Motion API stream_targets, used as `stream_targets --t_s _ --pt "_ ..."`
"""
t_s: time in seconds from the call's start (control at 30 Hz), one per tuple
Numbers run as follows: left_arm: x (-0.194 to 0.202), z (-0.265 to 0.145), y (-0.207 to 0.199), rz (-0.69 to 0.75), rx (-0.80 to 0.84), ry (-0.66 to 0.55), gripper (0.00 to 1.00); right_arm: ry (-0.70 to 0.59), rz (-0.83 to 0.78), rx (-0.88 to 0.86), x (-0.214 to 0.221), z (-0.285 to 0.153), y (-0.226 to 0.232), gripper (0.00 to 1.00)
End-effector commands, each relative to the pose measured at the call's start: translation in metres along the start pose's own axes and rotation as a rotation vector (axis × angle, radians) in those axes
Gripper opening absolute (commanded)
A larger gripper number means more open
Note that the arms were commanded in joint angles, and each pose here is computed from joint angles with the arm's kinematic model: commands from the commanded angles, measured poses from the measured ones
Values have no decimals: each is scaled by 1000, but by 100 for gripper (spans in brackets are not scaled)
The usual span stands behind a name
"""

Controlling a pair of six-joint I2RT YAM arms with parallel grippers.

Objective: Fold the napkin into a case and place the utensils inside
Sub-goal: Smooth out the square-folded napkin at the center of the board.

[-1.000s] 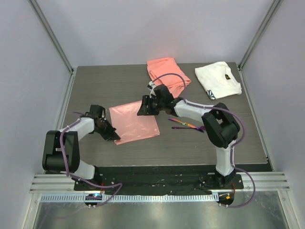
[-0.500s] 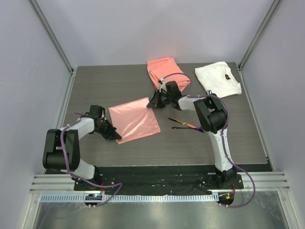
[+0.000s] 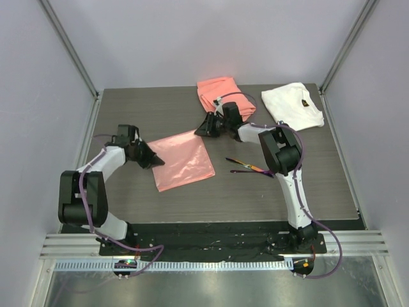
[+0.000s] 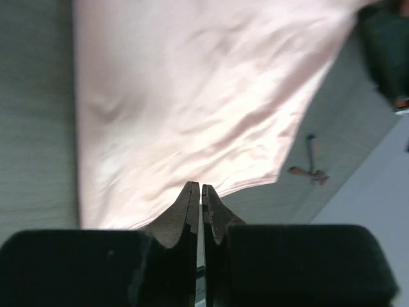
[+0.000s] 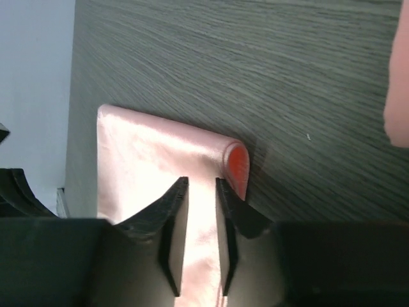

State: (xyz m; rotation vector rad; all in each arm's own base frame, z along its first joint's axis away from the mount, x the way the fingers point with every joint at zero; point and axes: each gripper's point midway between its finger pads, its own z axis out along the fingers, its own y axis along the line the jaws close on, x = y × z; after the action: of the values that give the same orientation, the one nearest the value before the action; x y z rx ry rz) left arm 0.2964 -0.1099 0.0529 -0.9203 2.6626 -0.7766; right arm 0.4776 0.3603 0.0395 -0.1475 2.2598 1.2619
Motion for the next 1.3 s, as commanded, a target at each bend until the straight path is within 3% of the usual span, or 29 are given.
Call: stream_targets --t_s 0.0,0.1,0.27,0.57,0.83,1.07,1.27 --pt "-55 -18 -80 42 241 -126 7 -79 12 -98 -33 -15 71 34" --pt "-80 3 -84 18 233 -150 2 -59 22 -160 -20 -3 92 41" --pt "-112 40 -69 -30 209 -215 0 -12 48 -227 2 32 101 42" --pt "-124 82 -35 -111 137 -252 0 -52 75 -202 -2 76 65 19" --pt "-127 91 -4 -153 59 -229 0 -154 174 44 -19 83 -26 16" --pt "-136 85 6 -149 -13 -232 0 -210 187 216 -40 71 -55 14" --pt "-147 85 2 -122 -9 -220 0 -221 254 248 -51 72 -78 11"
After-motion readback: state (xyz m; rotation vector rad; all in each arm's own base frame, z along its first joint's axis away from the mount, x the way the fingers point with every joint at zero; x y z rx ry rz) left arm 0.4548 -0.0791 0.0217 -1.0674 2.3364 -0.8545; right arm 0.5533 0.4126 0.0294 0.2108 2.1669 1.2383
